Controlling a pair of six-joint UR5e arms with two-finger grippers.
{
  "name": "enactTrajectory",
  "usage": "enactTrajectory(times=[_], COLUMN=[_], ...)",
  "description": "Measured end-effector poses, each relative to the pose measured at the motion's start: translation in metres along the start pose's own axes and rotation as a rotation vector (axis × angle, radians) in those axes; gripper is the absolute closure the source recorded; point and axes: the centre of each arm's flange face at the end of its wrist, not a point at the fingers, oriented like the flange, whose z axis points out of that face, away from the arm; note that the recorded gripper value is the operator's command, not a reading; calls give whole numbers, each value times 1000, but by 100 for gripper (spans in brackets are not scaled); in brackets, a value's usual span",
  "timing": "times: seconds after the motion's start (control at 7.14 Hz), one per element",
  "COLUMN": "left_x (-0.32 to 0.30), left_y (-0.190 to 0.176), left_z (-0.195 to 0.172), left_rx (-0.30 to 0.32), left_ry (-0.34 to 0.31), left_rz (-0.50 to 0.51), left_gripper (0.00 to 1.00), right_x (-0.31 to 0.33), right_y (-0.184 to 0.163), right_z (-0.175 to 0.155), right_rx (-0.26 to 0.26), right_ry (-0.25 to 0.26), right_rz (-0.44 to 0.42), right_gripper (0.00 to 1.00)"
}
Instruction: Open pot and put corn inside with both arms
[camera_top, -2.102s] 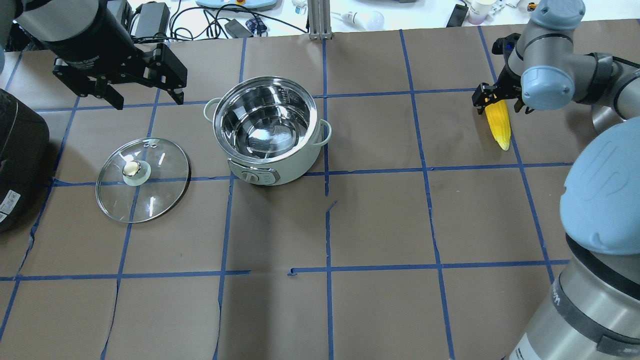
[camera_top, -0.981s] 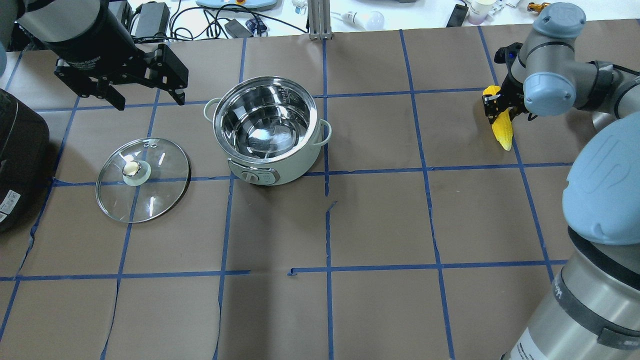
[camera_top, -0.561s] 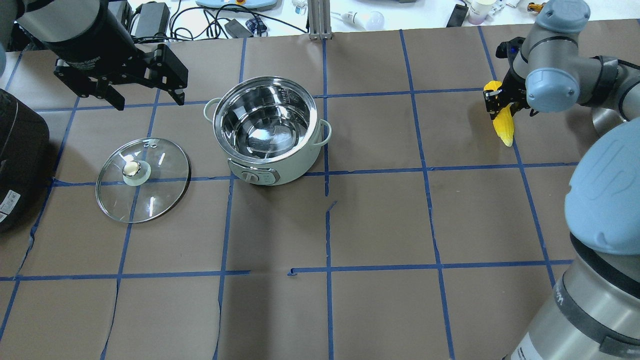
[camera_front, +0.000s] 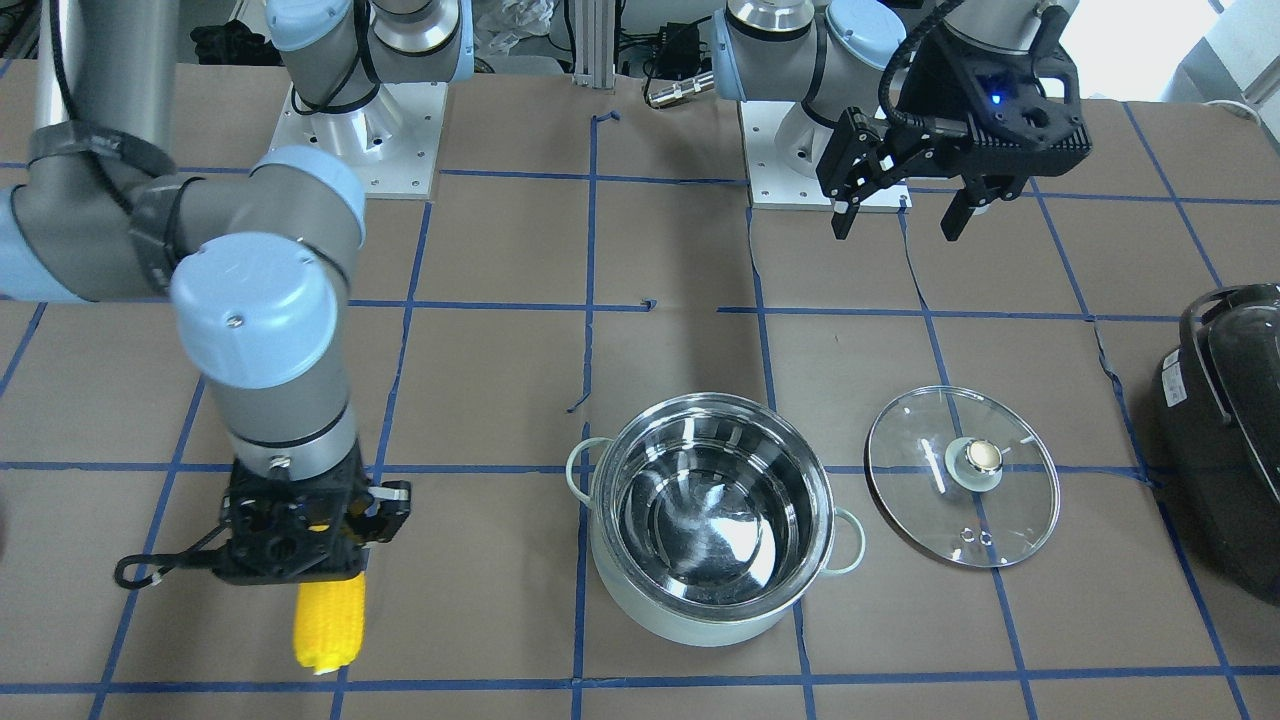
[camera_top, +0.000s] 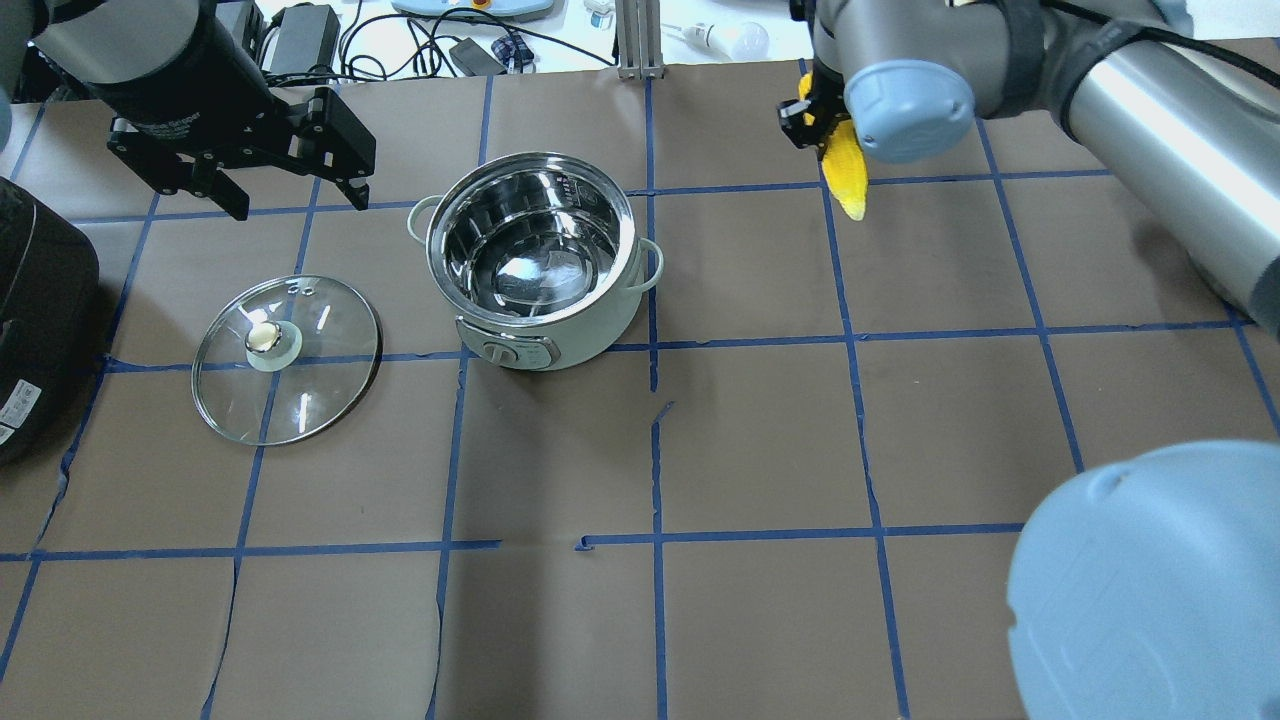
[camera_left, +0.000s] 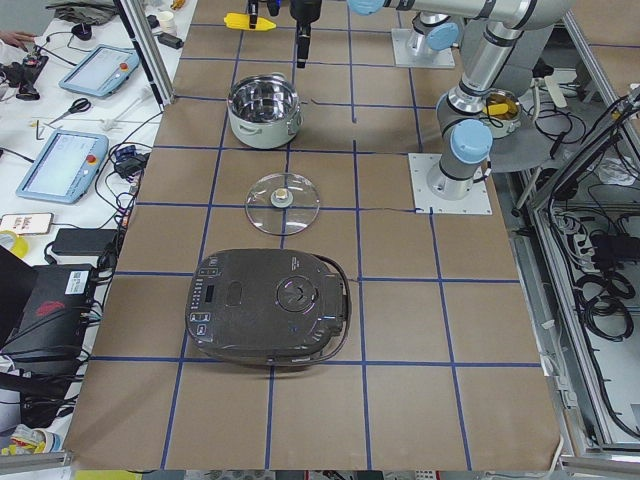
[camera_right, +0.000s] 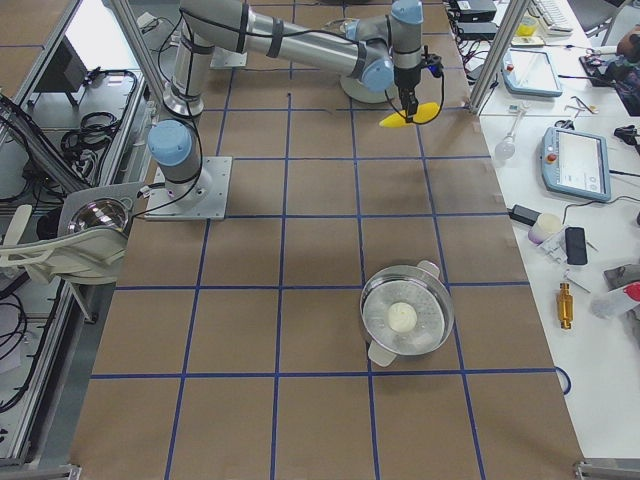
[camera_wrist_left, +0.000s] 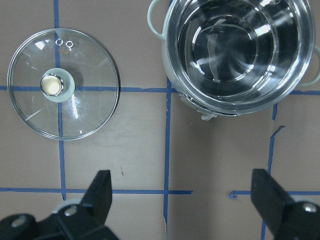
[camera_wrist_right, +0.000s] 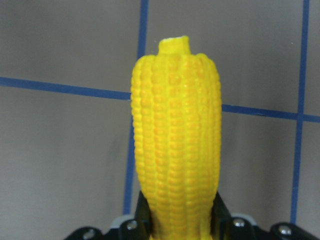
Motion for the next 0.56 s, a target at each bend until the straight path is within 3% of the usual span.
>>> enactTrajectory(times=[0.28,0.56], left_x=[0,0], left_y=[0,0], left_z=[0,0], left_rx=[0,0], left_ry=[0,-1], left_rz=[0,0], left_gripper=[0,0], right_x=[-92,-179], right_y=[6,23], right_z=[-55,-55], right_rx=[2,-20], right_ry=[-52,-143], right_rz=[44,141], right_gripper=[100,100])
